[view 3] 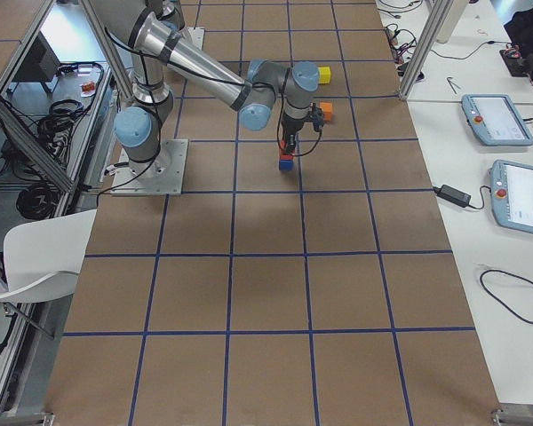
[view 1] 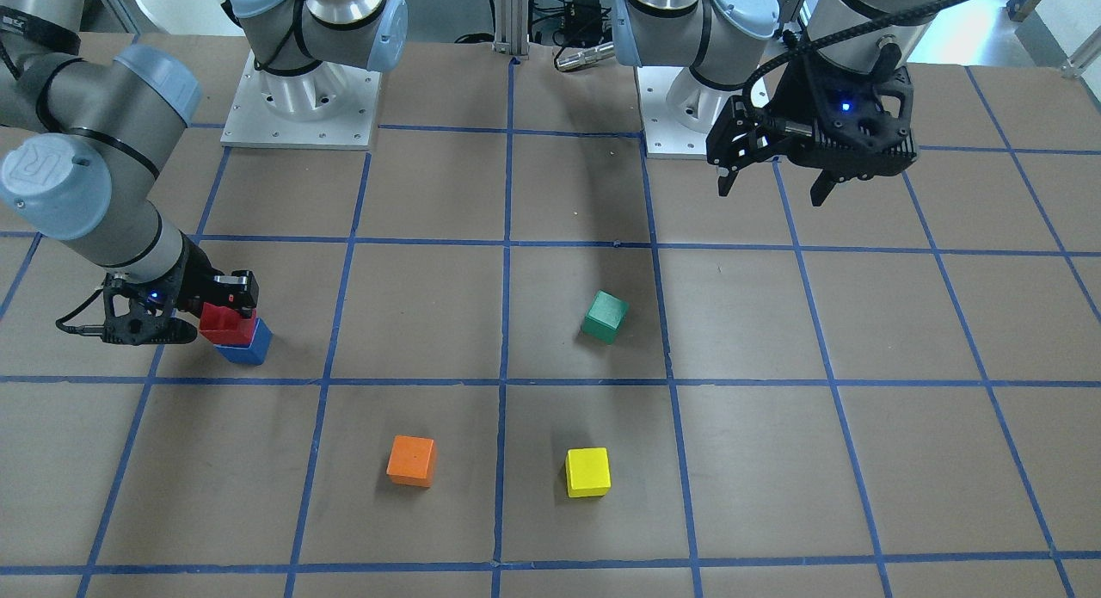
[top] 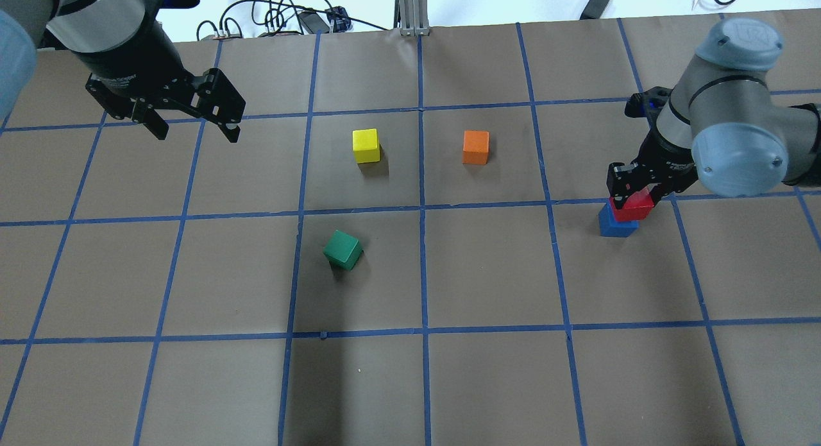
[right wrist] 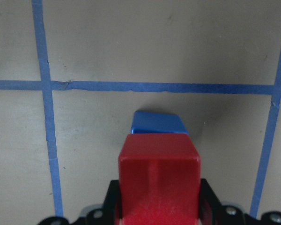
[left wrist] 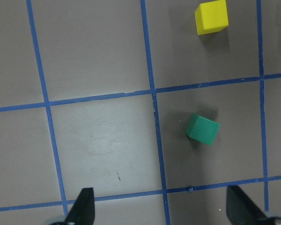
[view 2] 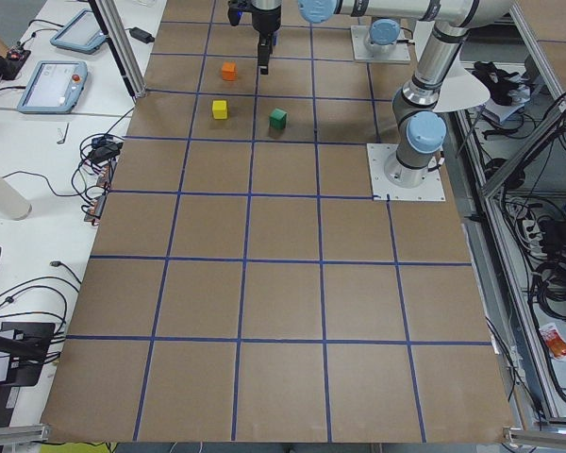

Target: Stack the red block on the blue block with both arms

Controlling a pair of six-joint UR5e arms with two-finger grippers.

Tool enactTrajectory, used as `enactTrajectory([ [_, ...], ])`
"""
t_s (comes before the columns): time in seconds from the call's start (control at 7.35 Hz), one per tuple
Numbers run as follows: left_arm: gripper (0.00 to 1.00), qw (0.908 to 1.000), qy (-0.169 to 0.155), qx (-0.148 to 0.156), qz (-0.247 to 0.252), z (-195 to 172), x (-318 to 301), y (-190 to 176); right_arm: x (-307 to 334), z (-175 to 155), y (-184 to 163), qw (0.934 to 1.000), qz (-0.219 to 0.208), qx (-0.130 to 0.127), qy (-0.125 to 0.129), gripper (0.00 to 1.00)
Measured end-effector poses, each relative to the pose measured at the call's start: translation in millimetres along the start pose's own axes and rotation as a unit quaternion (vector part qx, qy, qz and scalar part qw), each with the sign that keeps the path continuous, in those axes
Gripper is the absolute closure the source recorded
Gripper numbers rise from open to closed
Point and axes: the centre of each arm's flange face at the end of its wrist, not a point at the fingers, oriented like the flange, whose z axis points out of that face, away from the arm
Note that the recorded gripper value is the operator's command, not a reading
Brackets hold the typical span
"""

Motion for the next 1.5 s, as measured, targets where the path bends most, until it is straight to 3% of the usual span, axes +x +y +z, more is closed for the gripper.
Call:
enactTrajectory([
  [0.27,0.0,1.0,0.0,0.0,0.0,0,0,0,0,2,1,1.0,-0.001,-0.002,0.0,0.09],
  [0.41,0.0,1.0,0.0,0.0,0.0,0,0,0,0,3,1,1.0,-0.001,-0.002,0.0,0.0],
  [0.95,0.0,1.0,0.0,-0.001,0.0,1,0,0,1,-17,2,1.0,0.0,0.003,0.003,0.0],
  [1.22,0.0,1.0,0.0,0.0,0.0,0,0,0,1,-71,-2,1.0,0.0,-0.01,-0.001,0.0],
  [1.5,0.0,1.0,0.0,0.001,-0.001,-1,-1,0,-22,-149,-8,0.9998,-0.004,-0.02,0.001,0.0],
])
